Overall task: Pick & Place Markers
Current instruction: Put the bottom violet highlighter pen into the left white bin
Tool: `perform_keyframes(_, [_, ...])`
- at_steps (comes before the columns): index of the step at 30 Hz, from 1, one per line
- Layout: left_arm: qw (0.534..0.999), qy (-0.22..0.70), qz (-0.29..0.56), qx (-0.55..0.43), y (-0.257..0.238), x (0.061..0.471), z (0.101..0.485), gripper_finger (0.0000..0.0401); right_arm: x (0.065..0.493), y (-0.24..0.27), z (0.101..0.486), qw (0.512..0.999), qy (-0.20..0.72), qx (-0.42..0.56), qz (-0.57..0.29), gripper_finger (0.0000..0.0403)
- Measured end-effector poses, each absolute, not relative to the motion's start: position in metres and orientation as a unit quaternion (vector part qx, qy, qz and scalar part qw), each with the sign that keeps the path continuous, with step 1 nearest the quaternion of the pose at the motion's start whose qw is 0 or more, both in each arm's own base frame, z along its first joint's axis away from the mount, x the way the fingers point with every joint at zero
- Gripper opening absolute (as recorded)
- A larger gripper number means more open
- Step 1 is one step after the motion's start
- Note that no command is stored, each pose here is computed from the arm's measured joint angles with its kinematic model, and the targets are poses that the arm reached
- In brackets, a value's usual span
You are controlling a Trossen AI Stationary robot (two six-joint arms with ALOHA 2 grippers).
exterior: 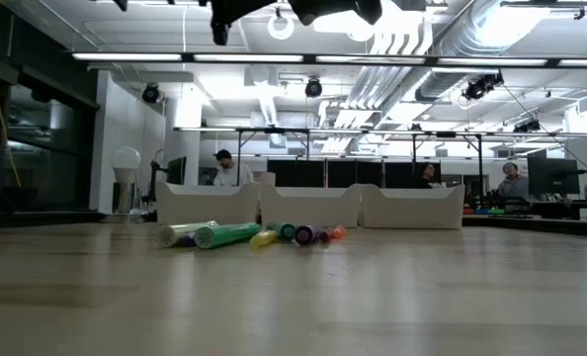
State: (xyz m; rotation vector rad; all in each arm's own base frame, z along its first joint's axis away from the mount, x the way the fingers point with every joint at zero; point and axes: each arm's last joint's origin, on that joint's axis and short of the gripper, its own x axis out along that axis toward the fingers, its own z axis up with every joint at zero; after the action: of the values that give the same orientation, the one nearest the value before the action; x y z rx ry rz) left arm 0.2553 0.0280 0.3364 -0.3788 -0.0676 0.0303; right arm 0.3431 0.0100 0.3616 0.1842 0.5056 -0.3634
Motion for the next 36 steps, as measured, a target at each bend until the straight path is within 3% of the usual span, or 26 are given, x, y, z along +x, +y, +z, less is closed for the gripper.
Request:
perform_keyframes(11, [0.979, -0.049, 0.034, -0.196, 0.032, 0.281, 0.342, 0.0204, 0.344, -0.002, 0.361, 0.953, 0.268, 0.080, -0.116, 0.0063])
perform_keyframes(14, [0.979, -0.038, 0.044, -0.198, 0.033, 0.283, 0.338, 0.0179, 0.344, -0.005, 0.360, 0.953, 0.270, 0.073, -0.117, 0.0063])
perform_keyframes(21, [0.979, -0.020, 0.064, -0.195, 0.034, 0.282, 0.334, 0.0056, 0.343, -0.013, 0.359, 0.952, 0.280, 0.070, -0.105, 0.0063])
perform_keyframes(30, [0.980, -0.021, 0.074, -0.183, 0.035, 0.282, 0.334, 0.0057, 0.343, -0.022, 0.359, 0.953, 0.280, 0.057, -0.100, 0.0065])
perform_keyframes(36, [0.978, -0.021, 0.100, -0.180, 0.036, 0.282, 0.333, 0.0057, 0.336, -0.025, 0.368, 0.958, 0.269, 0.062, -0.079, 0.0171])
